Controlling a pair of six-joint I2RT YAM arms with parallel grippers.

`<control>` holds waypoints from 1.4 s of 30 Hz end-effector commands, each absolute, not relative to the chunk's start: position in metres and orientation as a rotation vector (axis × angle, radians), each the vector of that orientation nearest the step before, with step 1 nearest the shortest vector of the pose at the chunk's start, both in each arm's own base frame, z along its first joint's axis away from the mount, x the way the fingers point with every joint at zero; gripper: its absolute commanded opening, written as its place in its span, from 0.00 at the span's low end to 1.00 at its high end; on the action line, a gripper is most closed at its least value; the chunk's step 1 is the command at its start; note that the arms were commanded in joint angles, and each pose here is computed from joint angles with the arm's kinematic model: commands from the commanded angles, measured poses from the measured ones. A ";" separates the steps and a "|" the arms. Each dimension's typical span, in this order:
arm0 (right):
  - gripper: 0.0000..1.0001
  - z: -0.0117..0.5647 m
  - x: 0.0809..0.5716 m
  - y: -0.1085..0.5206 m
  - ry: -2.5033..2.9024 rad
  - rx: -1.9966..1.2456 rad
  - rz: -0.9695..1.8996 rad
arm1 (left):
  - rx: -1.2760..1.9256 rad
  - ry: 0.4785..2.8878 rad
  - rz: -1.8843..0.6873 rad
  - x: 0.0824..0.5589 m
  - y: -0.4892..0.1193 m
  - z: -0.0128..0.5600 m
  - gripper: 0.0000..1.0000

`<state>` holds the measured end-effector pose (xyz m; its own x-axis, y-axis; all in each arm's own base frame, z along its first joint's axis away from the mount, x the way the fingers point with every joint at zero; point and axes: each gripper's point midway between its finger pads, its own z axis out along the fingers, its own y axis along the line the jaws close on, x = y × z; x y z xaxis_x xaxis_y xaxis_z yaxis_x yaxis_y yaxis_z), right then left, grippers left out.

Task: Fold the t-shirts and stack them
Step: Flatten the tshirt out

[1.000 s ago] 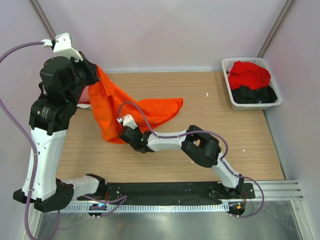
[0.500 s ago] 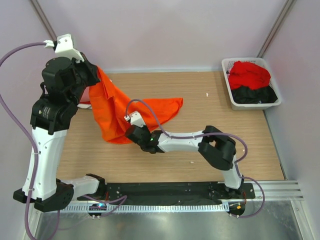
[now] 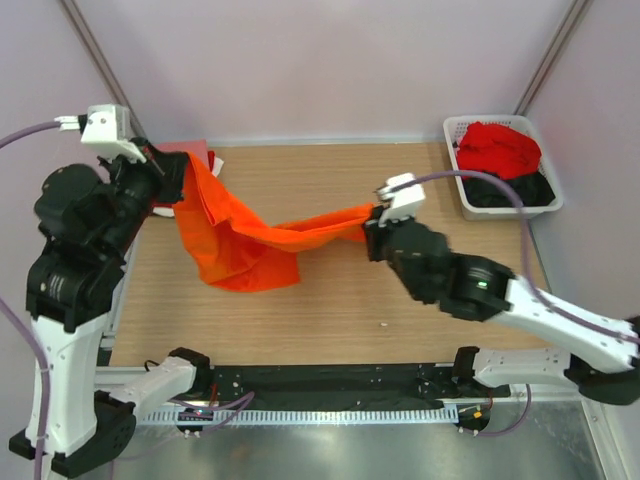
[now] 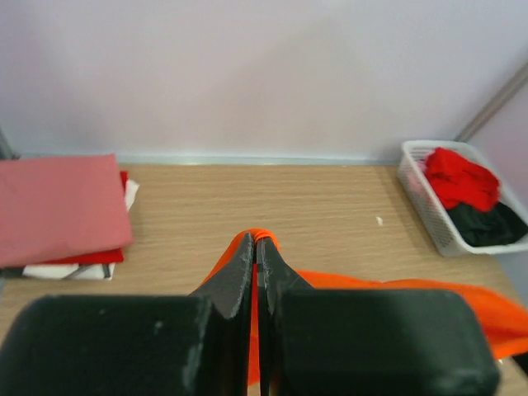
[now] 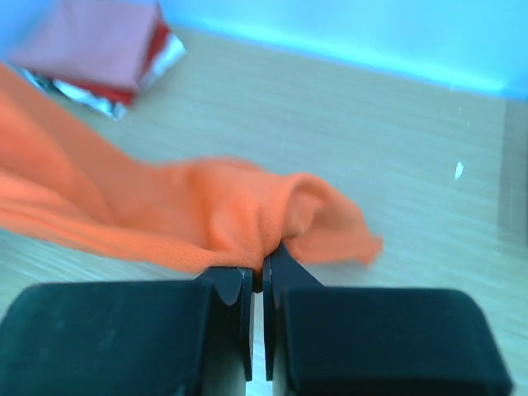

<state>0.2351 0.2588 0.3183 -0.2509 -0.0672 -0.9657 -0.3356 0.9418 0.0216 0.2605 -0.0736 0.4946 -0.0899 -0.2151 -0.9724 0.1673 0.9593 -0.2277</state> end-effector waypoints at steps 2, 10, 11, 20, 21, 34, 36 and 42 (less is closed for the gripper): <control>0.01 0.408 0.196 0.197 1.673 -0.338 0.425 | 0.185 1.388 -0.479 0.207 -0.095 0.551 0.00; 0.01 0.508 0.121 0.121 1.422 -0.457 0.744 | 0.428 1.083 -0.596 0.100 -0.102 0.602 0.00; 0.01 0.515 0.115 0.115 1.401 -0.457 0.771 | 0.440 1.055 -0.605 0.088 -0.101 0.608 0.00; 0.01 0.548 0.079 0.056 1.245 -0.433 0.829 | 0.521 0.878 -0.676 0.013 -0.095 0.650 0.00; 0.01 0.549 0.081 0.050 1.240 -0.409 0.811 | 0.525 0.870 -0.680 0.011 -0.096 0.653 0.00; 0.01 0.397 0.214 0.094 1.643 -0.114 0.000 | 0.355 1.417 -0.547 0.204 -0.121 0.553 0.00; 0.01 0.385 0.229 0.109 1.648 -0.104 -0.053 | 0.329 1.574 -0.492 0.258 -0.129 0.512 0.00; 0.01 0.271 0.367 0.075 2.023 0.071 -0.206 | 0.222 1.971 -0.275 0.402 -0.129 0.388 0.00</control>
<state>0.3039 0.1186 0.2868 -0.3619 -0.2516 -0.8976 -0.0233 0.9650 -0.2611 0.3514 -0.1516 0.4456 -0.2595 -0.0224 -0.9655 0.4337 0.8905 -0.1372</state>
